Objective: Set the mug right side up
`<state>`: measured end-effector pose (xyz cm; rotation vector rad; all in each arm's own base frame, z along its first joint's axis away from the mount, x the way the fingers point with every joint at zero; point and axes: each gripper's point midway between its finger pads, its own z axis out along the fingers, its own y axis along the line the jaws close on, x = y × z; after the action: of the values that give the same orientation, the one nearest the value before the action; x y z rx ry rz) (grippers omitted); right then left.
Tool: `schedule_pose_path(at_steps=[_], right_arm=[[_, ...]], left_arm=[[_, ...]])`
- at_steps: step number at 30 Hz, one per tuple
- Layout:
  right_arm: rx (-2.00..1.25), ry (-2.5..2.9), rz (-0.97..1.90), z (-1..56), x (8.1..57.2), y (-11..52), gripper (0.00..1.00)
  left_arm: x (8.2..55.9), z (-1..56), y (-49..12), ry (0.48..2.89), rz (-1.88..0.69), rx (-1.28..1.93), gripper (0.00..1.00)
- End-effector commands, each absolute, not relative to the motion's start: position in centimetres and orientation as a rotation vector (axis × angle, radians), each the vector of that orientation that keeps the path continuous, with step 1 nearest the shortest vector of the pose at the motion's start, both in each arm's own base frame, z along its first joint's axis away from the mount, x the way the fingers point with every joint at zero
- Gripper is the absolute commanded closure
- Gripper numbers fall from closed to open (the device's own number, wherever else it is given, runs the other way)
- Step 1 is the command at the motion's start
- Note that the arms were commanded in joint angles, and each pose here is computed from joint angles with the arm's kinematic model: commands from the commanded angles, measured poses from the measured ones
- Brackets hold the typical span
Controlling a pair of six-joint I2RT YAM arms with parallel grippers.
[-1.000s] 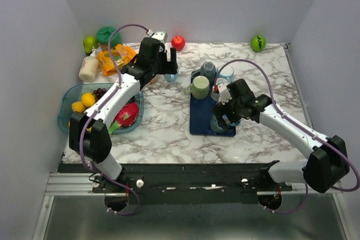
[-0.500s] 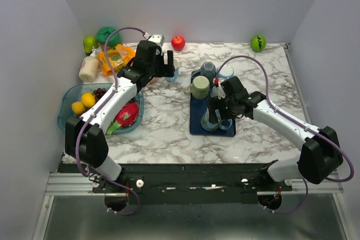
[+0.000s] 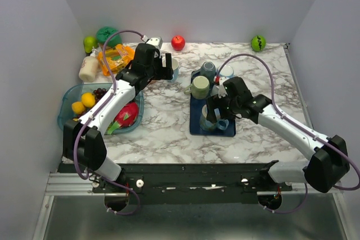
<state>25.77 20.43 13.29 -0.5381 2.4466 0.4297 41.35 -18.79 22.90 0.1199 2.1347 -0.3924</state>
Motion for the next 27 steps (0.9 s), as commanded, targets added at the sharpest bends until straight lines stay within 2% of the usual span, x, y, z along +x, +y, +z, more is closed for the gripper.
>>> schedule_pose_path(at_steps=[1,7,10,13,14,17,20,27], right_arm=[[-0.665,2.393,0.397,12.9,25.2,19.7,0.01],[-0.821,2.433,0.279,10.2,24.6,18.0,0.03],[-0.869,2.437,0.278,9.5,24.6,18.1,0.07],[-0.899,2.434,0.304,9.0,24.7,18.7,0.18],[-0.904,2.427,0.319,9.0,24.8,18.9,0.26],[-0.916,2.408,0.349,9.2,25.0,19.5,0.36],[-0.912,2.411,0.348,9.2,25.1,19.6,0.42],[-0.885,2.436,0.32,8.5,25.2,19.3,0.45]], left_arm=[[40.9,24.4,-18.5,2.093,-0.411,0.1,0.06],[40.4,24.2,-18.5,2.097,-0.429,0.087,0.06],[40.3,24.3,-18.5,2.097,-0.437,0.084,0.06],[40.0,24.5,-18.4,2.093,-0.442,0.079,0.06],[39.9,24.5,-18.4,2.092,-0.443,0.077,0.06],[39.6,24.7,-18.3,2.088,-0.446,0.074,0.06],[39.4,25.0,-18.2,2.079,-0.448,0.071,0.06],[39.1,25.2,-17.9,2.072,-0.444,0.066,0.06]])
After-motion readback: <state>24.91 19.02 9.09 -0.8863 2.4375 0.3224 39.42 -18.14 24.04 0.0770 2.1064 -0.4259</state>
